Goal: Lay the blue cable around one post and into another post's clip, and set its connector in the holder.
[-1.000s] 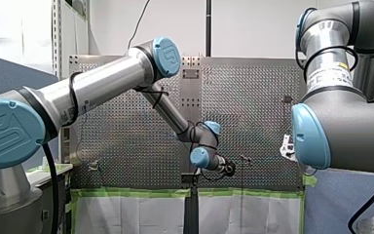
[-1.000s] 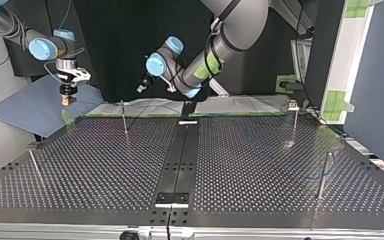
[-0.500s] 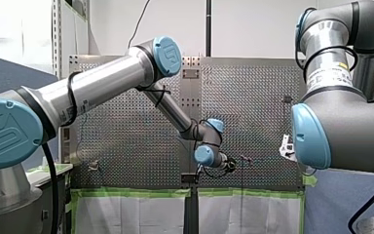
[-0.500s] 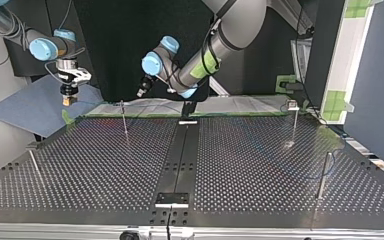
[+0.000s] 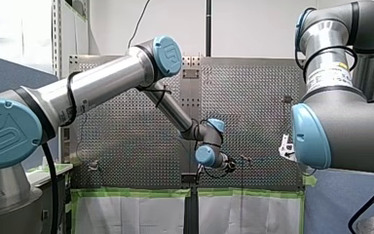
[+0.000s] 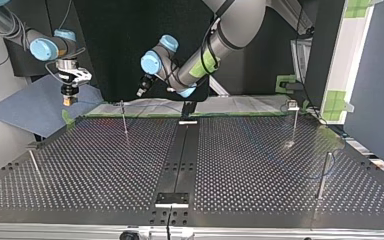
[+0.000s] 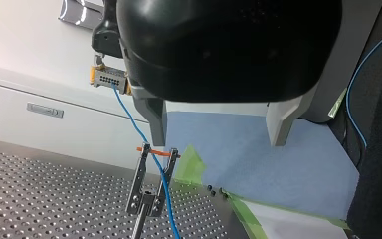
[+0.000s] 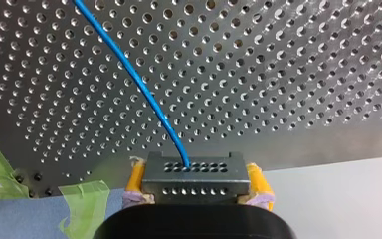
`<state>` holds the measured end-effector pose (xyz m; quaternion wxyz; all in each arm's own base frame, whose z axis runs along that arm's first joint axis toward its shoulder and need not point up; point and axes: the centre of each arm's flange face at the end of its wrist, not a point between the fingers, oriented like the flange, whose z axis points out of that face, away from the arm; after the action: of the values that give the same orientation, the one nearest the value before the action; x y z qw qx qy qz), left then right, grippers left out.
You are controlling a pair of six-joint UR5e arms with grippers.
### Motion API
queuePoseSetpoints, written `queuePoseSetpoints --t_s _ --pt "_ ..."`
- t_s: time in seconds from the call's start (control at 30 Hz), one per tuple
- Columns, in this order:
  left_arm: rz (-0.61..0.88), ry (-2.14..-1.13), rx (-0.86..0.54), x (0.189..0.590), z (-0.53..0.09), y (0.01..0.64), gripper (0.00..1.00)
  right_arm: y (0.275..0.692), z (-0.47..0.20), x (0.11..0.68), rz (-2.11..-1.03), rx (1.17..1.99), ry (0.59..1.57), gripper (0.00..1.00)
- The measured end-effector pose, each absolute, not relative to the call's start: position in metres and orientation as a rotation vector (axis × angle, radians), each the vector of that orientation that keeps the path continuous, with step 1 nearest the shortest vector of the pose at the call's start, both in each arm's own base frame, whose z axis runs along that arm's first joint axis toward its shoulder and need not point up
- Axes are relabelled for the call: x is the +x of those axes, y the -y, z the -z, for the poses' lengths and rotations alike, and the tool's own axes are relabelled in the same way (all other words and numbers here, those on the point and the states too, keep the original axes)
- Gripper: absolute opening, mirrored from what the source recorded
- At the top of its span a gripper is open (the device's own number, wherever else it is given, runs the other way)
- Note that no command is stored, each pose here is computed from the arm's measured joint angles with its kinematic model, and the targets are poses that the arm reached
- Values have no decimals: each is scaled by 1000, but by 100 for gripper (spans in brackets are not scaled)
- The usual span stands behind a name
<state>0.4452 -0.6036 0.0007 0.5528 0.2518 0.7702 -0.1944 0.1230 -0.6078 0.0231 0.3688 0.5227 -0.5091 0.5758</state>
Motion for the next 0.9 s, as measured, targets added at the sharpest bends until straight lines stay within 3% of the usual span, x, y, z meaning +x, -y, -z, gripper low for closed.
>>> queuePoseSetpoints --t_s 0.9 --pt "421 -1809 566 438 -26 604 100 607 -23 126 -1484 1345 1307 0"
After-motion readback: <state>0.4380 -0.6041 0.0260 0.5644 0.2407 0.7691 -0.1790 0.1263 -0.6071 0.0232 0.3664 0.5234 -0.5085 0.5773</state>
